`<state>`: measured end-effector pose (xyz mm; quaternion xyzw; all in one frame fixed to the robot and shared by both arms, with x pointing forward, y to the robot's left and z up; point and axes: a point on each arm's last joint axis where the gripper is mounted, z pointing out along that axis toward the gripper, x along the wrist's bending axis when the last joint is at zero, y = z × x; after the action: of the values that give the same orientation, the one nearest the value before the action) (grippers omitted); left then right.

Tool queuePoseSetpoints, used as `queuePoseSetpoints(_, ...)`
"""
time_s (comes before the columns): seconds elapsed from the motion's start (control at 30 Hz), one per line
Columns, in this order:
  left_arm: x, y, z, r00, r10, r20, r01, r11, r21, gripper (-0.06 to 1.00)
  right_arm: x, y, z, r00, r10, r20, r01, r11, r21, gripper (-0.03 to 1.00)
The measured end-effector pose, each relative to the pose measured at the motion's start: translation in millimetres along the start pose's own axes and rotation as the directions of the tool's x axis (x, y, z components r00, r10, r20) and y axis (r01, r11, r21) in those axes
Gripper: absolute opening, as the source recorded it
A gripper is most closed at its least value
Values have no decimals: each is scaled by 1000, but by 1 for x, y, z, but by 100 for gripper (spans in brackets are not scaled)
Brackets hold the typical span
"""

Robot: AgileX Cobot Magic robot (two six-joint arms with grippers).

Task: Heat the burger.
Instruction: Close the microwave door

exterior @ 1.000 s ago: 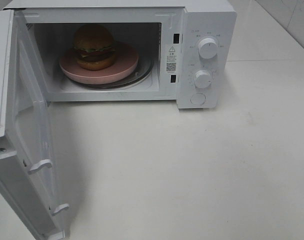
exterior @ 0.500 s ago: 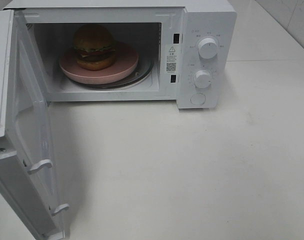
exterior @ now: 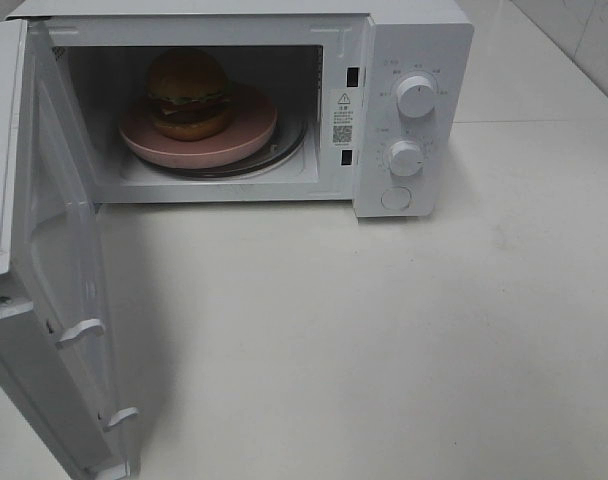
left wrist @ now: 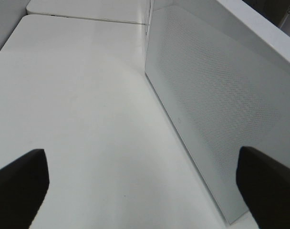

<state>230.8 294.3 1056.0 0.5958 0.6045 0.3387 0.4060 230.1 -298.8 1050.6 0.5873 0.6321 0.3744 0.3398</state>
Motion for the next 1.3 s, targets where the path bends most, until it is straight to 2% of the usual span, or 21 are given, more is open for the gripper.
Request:
queuePoseSetpoints(0.37,0,0,0,1000,0,2,0,1000,0,99,0,0,0,1000,0,0,0,1000,0,76)
queuePoseSetpoints(0.53,-5,1,2,998,32,50,-33,999,10,99,0,0,0,1000,0,0,0,1000,0,76)
queuePoseSetpoints(0.67,-6,14,2,998,40,55,-41,999,10,96,0,0,0,1000,0,0,0,1000,0,76)
queuePoseSetpoints(0.77,-5,28,5,998,47,39,-47,999,-6,91,0,0,0,1000,0,0,0,1000,0,76)
queuePoseSetpoints(0.8,-3,33,11,998,53,24,-53,999,10,84,0,0,0,1000,0,0,0,1000,0,76)
queuePoseSetpoints(0.83,-3,33,11,998,53,24,-53,999,10,84,0,0,0,1000,0,0,0,1000,0,76)
queuePoseSetpoints(0.87,-2,36,15,998,58,13,-58,998,24,78,0,0,0,1000,0,0,0,1000,0,76)
queuePoseSetpoints(0.9,0,40,23,998,67,-5,-67,996,52,62,0,0,0,1000,0,0,0,1000,0,76)
queuePoseSetpoints(0.93,0,40,23,998,67,-5,-67,996,52,62,0,0,0,1000,0,0,0,1000,0,76)
queuePoseSetpoints(0.97,2,44,30,997,77,-21,-76,995,64,43,0,0,0,1000,0,0,0,1000,0,76)
queuePoseSetpoints(1.0,3,46,34,996,81,-27,-79,994,70,31,0,0,0,1000,0,0,0,1000,0,76)
queuePoseSetpoints(1.03,3,46,34,996,81,-27,-79,994,70,31,0,0,0,1000,0,0,0,1000,0,76)
queuePoseSetpoints(1.07,3,50,40,996,88,-34,-85,993,83,12,0,0,0,1000,0,0,0,1000,0,76)
queuePoseSetpoints(1.1,3,50,40,996,88,-34,-85,993,83,12,0,0,0,1000,0,0,0,1000,0,76)
queuePoseSetpoints(1.17,5,55,54,995,91,-37,-86,989,117,0,0,0,0,1000,0,0,0,1000,0,76)
queuePoseSetpoints(1.3,6,60,67,995,91,-38,-85,985,149,0,0,0,0,1000,0,0,0,1000,0,76)
